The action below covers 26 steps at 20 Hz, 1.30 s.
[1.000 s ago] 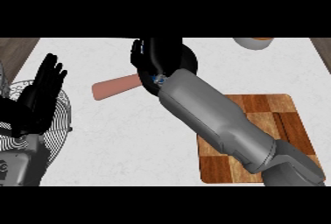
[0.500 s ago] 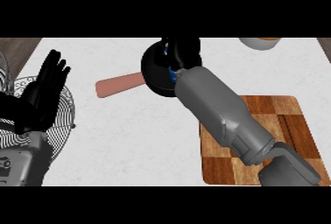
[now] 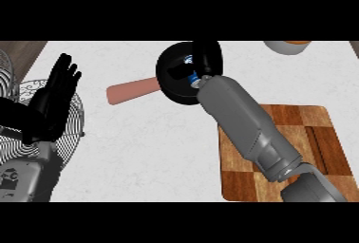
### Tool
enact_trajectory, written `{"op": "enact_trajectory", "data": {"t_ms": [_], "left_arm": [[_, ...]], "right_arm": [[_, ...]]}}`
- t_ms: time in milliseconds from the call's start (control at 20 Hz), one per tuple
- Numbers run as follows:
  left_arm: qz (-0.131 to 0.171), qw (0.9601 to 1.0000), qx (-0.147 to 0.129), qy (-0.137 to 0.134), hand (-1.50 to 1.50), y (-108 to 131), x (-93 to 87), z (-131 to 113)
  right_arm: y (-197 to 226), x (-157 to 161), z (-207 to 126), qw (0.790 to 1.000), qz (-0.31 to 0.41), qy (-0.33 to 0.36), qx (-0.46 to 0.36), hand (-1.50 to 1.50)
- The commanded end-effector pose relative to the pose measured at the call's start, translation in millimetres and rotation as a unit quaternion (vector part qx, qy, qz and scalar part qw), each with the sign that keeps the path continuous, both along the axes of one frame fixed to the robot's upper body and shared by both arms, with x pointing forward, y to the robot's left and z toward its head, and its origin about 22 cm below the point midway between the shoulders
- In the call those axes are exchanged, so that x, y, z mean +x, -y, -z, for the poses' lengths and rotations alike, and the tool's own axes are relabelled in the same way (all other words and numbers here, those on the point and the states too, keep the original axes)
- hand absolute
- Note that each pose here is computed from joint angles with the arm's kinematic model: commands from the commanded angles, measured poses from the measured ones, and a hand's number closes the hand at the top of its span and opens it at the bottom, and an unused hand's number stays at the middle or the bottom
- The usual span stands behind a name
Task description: Pick the can from the cutting board and place it in the pot
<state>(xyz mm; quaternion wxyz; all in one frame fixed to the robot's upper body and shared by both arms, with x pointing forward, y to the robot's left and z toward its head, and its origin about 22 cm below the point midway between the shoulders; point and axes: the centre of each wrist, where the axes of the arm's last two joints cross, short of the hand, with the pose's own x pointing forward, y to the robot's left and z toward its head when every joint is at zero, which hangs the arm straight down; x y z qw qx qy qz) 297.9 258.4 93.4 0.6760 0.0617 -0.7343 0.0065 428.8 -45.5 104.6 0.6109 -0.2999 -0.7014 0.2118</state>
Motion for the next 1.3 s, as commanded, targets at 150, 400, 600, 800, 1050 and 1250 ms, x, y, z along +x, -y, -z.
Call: {"op": "enact_trajectory", "data": {"t_ms": [150, 400, 600, 800, 1050, 1250], "left_arm": [[-0.010, 0.9999, -0.004, -0.006, 0.00, -11.0, -3.7, 5.0], [-0.026, 0.9996, -0.002, -0.013, 0.00, -17.2, -7.9, -5.7], [-0.032, 0.9994, 0.003, -0.011, 0.00, -21.9, -8.5, -3.2], [-0.036, 0.9993, 0.002, -0.009, 0.00, -28.9, -15.8, 9.0], [-0.035, 0.9992, -0.006, -0.019, 0.00, -10.2, -24.5, 11.8], [-0.026, 0.9995, -0.008, -0.018, 0.00, -16.6, -5.5, -0.1]], "right_arm": [[19.4, 7.1, -9.3, 0.984, -0.014, 0.063, 0.163, -1.50], [57.8, 15.2, -2.8, 0.973, -0.025, 0.067, 0.221, -1.50], [90.4, 19.1, 6.0, 0.972, -0.032, 0.057, 0.225, -1.50], [137.6, 21.9, 10.3, 0.970, -0.035, 0.051, 0.234, -1.50], [148.0, 12.2, 20.9, 0.972, -0.054, 0.029, 0.226, -1.50], [162.4, 16.1, -1.2, 0.973, -0.049, 0.039, 0.220, -1.50]]}}
